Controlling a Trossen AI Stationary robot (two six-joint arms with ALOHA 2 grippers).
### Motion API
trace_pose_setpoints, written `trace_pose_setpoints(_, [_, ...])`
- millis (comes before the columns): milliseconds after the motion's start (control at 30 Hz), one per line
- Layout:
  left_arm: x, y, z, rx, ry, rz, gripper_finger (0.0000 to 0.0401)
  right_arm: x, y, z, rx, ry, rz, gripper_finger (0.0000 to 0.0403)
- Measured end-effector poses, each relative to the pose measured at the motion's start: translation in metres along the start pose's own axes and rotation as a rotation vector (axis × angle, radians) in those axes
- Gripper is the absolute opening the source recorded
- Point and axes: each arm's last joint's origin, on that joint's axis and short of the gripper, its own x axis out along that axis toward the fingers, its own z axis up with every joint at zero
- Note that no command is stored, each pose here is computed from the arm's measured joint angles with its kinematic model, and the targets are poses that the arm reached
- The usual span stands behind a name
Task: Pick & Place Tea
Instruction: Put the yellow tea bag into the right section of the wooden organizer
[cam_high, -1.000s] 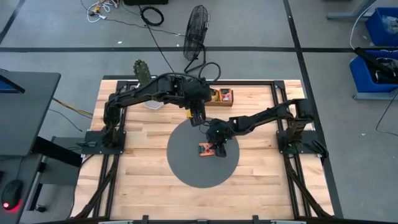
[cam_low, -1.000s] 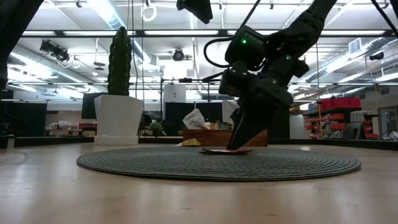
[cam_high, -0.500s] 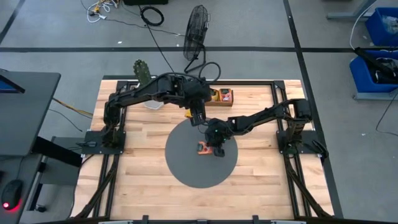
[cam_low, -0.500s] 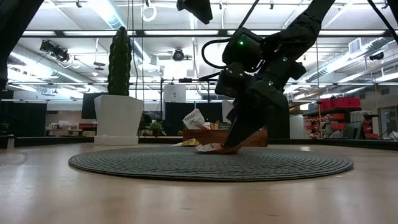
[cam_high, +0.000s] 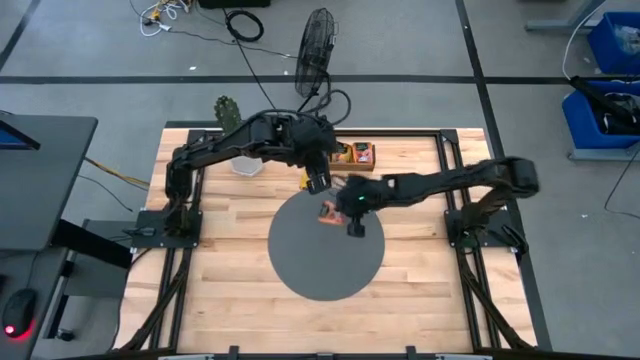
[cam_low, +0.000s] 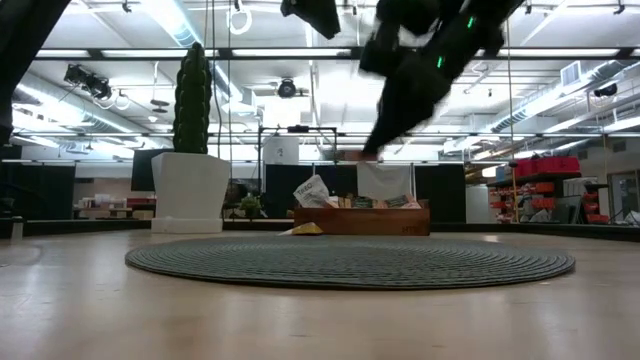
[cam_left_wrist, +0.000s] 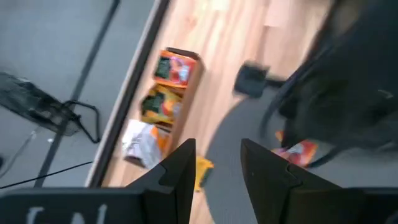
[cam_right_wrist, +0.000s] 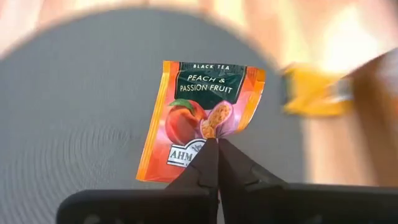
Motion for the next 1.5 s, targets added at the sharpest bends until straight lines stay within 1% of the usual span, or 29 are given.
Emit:
trace_pose_setpoints(67, [-0.007, 0.004, 0.002, -0.014, -0.035, 0.036, 0.0131, -0.023, -0.003, 0.007, 0.029, -0.050, -0.072, 0.0001])
trace_pose_setpoints(100, [-0.010, 0.007, 0.003, -0.024, -0.059, 0.051, 0.0131, -0.034, -0.005, 0.007, 0.054, -0.053, -0.121, 0.0001])
trace_pose_setpoints(200, [-0.023, 0.014, 0.007, -0.060, -0.141, 0.075, 0.0130, -0.065, -0.011, 0.011, 0.169, -0.138, -0.299, 0.0000])
trace_pose_setpoints(300, [-0.038, 0.022, 0.013, -0.122, -0.248, 0.076, 0.0130, -0.096, -0.018, 0.019, 0.314, -0.296, -0.480, 0.0000])
trace_pose_setpoints(400, [-0.050, 0.027, 0.021, -0.183, -0.361, 0.072, 0.0131, -0.118, -0.023, 0.026, 0.426, -0.453, -0.611, 0.0000])
trace_pose_setpoints(467, [-0.053, 0.028, 0.026, -0.212, -0.424, 0.058, 0.0133, -0.131, -0.026, 0.033, 0.474, -0.564, -0.667, 0.0000])
trace_pose_setpoints(533, [-0.055, 0.028, 0.031, -0.222, -0.474, 0.021, 0.0137, -0.139, -0.027, 0.040, 0.485, -0.653, -0.708, 0.0000])
trace_pose_setpoints(667, [-0.059, 0.026, 0.038, -0.243, -0.552, -0.079, 0.0155, -0.151, -0.028, 0.053, 0.445, -0.792, -0.732, 0.0000])
trace_pose_setpoints(733, [-0.060, 0.025, 0.038, -0.250, -0.558, -0.098, 0.0170, -0.155, -0.028, 0.057, 0.425, -0.833, -0.743, 0.0000])
trace_pose_setpoints(833, [-0.059, 0.026, 0.038, -0.259, -0.553, -0.084, 0.0192, -0.161, -0.025, 0.061, 0.404, -0.886, -0.750, 0.0000])
trace_pose_setpoints(967, [-0.059, 0.029, 0.037, -0.291, -0.548, 0.014, 0.0214, -0.167, -0.020, 0.065, 0.394, -0.946, -0.741, 0.0000])
trace_pose_setpoints(1067, [-0.060, 0.029, 0.039, -0.317, -0.573, 0.019, 0.0222, -0.170, -0.018, 0.068, 0.393, -0.988, -0.711, 0.0000])
trace_pose_setpoints(1233, [-0.062, 0.030, 0.042, -0.372, -0.614, 0.002, 0.0219, -0.172, -0.014, 0.070, 0.369, -1.038, -0.650, 0.0000])
trace_pose_setpoints(1333, [-0.063, 0.030, 0.044, -0.401, -0.635, -0.008, 0.0213, -0.173, -0.014, 0.071, 0.368, -1.045, -0.646, 0.0000])
trace_pose_setpoints(1433, [-0.064, 0.030, 0.045, -0.422, -0.651, -0.021, 0.0197, -0.175, -0.014, 0.072, 0.370, -1.071, -0.633, 0.0000])
trace_pose_setpoints(1500, [-0.064, 0.030, 0.045, -0.422, -0.651, -0.030, 0.0177, -0.175, -0.013, 0.072, 0.362, -1.076, -0.621, 0.0000])
